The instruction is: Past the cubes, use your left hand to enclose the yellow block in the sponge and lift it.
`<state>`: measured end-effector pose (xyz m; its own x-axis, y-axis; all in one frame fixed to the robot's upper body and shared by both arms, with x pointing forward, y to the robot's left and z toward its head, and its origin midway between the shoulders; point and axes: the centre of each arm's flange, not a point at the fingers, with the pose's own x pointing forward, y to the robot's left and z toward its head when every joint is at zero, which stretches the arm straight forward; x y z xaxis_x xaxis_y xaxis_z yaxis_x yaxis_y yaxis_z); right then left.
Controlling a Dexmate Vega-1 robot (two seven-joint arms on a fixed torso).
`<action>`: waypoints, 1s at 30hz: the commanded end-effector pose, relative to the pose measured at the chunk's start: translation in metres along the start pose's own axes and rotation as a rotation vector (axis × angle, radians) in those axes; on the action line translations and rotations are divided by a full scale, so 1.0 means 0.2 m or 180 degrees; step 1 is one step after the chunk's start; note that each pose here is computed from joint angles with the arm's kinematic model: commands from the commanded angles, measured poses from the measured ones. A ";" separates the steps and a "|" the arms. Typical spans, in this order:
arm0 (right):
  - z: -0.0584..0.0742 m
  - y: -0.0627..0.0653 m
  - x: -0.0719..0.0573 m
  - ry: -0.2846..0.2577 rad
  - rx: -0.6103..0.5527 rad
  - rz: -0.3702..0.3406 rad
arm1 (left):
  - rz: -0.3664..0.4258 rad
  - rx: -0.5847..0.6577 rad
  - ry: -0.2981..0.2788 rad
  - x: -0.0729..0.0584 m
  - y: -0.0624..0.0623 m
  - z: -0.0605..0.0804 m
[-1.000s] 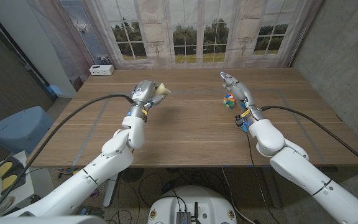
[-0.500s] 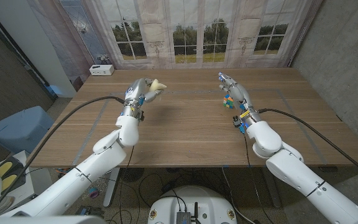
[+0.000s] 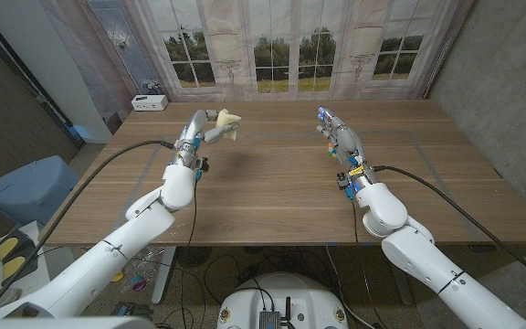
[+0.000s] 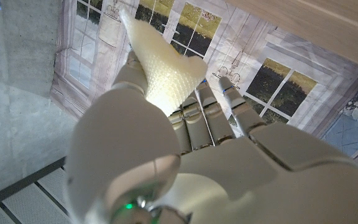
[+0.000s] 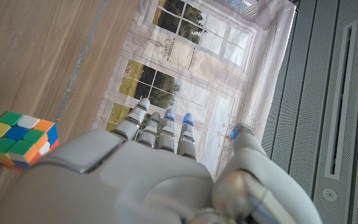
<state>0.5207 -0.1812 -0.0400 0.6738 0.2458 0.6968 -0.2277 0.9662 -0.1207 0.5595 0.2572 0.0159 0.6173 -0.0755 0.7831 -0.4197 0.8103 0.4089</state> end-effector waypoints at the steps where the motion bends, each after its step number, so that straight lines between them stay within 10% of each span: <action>1: -0.05 0.02 -0.03 -0.0146 0.0341 -0.0029 | -0.0074 -0.0655 0.0033 0.04 0.06 -0.07; 30: -0.13 0.09 0.07 -0.0137 0.0484 -0.0126 | -0.0184 -0.0783 -0.0027 0.16 0.09 -0.20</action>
<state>0.5436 -0.1702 -0.0568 0.6493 0.2132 0.7300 -0.3290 0.9442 0.0169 0.5726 0.2724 0.0247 0.6303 -0.1378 0.7640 -0.1604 0.9398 0.3018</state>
